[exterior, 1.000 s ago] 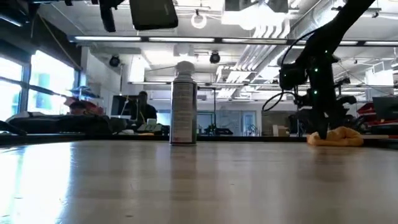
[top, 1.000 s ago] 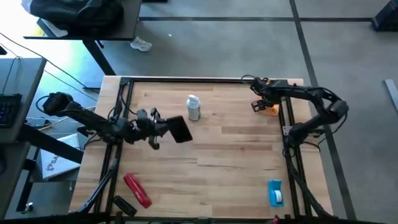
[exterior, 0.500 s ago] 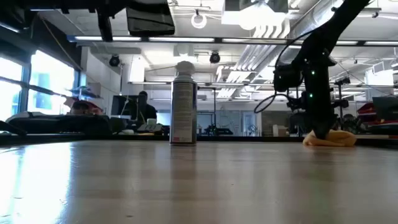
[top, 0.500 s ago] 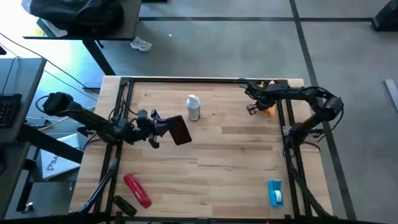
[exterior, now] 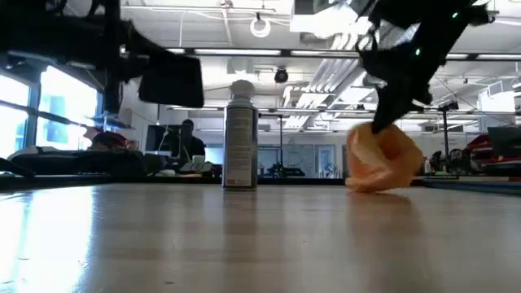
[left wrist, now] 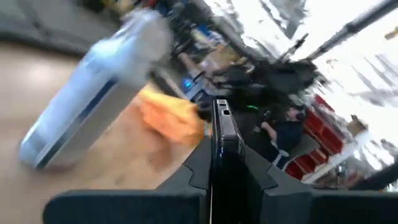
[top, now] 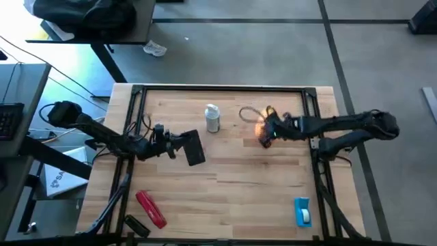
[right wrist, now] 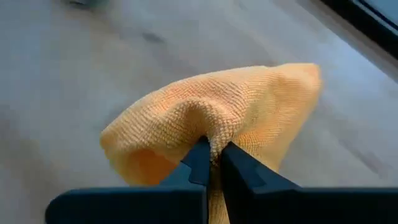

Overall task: Apply microfiber cloth
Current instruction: Wipe the front and back of the cellphone with the yellow microfiber cloth

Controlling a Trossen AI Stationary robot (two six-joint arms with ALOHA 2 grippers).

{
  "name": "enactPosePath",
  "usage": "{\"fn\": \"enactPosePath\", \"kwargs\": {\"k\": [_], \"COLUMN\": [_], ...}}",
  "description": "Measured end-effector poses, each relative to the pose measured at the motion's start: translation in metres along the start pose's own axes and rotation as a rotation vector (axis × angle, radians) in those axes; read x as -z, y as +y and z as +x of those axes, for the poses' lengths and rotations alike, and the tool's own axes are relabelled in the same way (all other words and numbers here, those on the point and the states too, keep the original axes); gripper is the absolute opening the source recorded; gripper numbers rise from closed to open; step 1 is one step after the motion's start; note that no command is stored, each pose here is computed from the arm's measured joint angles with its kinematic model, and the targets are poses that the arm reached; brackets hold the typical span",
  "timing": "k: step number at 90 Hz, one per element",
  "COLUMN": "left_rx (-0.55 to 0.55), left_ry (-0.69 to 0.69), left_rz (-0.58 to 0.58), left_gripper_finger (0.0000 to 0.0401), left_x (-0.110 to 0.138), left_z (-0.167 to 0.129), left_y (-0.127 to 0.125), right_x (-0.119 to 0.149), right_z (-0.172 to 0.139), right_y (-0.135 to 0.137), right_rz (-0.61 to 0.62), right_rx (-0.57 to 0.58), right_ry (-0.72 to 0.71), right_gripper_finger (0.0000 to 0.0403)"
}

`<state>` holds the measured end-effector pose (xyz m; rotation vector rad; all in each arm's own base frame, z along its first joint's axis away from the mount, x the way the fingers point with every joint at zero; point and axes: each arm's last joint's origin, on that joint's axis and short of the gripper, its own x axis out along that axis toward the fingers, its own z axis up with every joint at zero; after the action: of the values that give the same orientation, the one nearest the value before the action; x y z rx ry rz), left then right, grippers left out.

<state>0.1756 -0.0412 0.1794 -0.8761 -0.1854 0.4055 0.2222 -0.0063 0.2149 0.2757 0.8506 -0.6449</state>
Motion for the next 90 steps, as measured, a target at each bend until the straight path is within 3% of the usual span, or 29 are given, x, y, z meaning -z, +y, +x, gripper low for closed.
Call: {"fn": "enactPosePath", "kwargs": {"k": [22, 50, 58, 74, 90], "left_rx": [-0.091, -0.126, -0.124, -0.123, -0.177], "left_ry": [-0.034, 0.033, 0.062, 0.118, 0.216], "left_rz": [-0.119, -0.174, -0.157, -0.131, -0.26], "left_gripper_finger": [0.0015, 0.0015, 0.0015, 0.0015, 0.0015], "left_x": [0.011, 0.037, 0.047, 0.065, 0.085], "left_z": [-0.005, 0.0, 0.004, 0.011, 0.014], "left_y": [0.013, 0.01, 0.004, -0.004, 0.009], "right_x": [0.002, 0.0, 0.005, 0.002, -0.004], "right_z": [-0.021, 0.001, 0.015, 0.04, 0.071], "right_y": [0.078, 0.133, 0.145, 0.175, 0.202], "right_rz": [-0.205, -0.441, -0.496, -0.583, -0.659], "right_rx": [-0.29, -0.431, -0.473, -0.449, -0.437], "right_ry": [-0.377, -0.718, -0.77, -0.757, -0.689], "right_gripper_finger": [0.0, 0.0, 0.0, 0.0, 0.0]}}
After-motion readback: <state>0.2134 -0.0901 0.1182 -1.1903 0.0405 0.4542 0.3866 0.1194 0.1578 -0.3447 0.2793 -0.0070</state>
